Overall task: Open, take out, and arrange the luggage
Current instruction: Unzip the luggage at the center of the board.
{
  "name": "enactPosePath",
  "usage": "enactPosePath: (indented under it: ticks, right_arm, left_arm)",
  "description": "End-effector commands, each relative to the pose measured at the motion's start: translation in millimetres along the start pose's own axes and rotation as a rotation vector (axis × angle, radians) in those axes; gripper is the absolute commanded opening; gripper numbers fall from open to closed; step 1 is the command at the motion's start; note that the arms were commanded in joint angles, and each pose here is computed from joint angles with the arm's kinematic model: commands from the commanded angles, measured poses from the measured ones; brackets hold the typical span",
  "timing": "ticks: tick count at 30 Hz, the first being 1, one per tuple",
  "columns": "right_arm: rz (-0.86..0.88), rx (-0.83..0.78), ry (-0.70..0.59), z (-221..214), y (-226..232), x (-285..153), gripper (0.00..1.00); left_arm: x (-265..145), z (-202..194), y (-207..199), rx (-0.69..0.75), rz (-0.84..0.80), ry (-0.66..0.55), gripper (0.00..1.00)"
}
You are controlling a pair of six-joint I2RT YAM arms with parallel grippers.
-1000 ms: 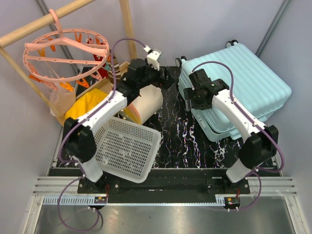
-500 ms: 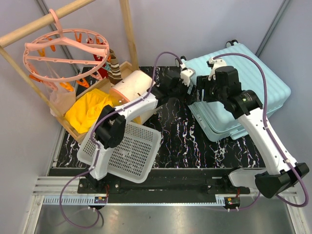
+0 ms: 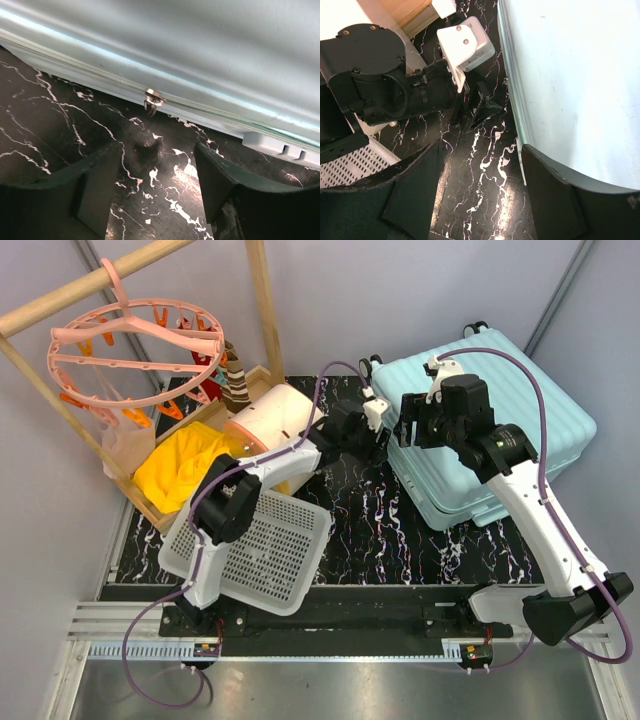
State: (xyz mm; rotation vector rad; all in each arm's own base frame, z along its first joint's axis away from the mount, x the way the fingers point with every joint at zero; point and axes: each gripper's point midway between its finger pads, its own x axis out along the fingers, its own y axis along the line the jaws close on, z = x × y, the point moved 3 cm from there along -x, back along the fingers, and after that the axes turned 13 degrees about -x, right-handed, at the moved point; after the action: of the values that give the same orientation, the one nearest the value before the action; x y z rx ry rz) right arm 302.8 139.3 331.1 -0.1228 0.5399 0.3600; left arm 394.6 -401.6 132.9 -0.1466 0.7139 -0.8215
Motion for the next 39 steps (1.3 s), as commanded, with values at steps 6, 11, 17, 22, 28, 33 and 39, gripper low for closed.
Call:
enactPosePath:
  ticks: [6, 11, 17, 22, 28, 33, 39]
  right_arm:
    - [-0.016, 0.039, -0.057, 11.6, -2.0, -10.4, 0.73]
    - [-0.027, 0.033, -0.058, 11.8, -3.8, -10.0, 0.73]
    - [-0.019, 0.033, -0.053, 12.0, -2.5, -6.7, 0.73]
    - [-0.021, 0.034, -0.054, 11.6, -2.7, -7.8, 0.73]
    - [-0.024, 0.037, -0.055, 9.8, -2.8, -9.3, 0.72]
    - [-0.031, 0.045, -0.056, 8.1, -3.8, -11.9, 0.73]
    - [-0.031, 0.045, -0.053, 7.2, -4.1, -11.7, 0.73]
  left_arm:
    - [-13.1, 60.9, -4.5, 0.019, -0.061, -0.182, 0.63]
    - [-8.2, 67.8, -7.0, 0.001, -0.081, -0.202, 0.59]
    - [-0.8, 66.4, -13.7, -0.023, -0.120, -0.194, 0.57]
    - [1.9, 60.3, -11.7, -0.038, -0.118, -0.180, 0.57]
    - [7.1, 50.4, -12.3, -0.055, -0.118, -0.147, 0.50]
    - [2.3, 43.1, -10.1, -0.048, -0.113, -0.137, 0.54]
    - [7.0, 49.5, -10.4, -0.056, -0.113, -0.151, 0.50]
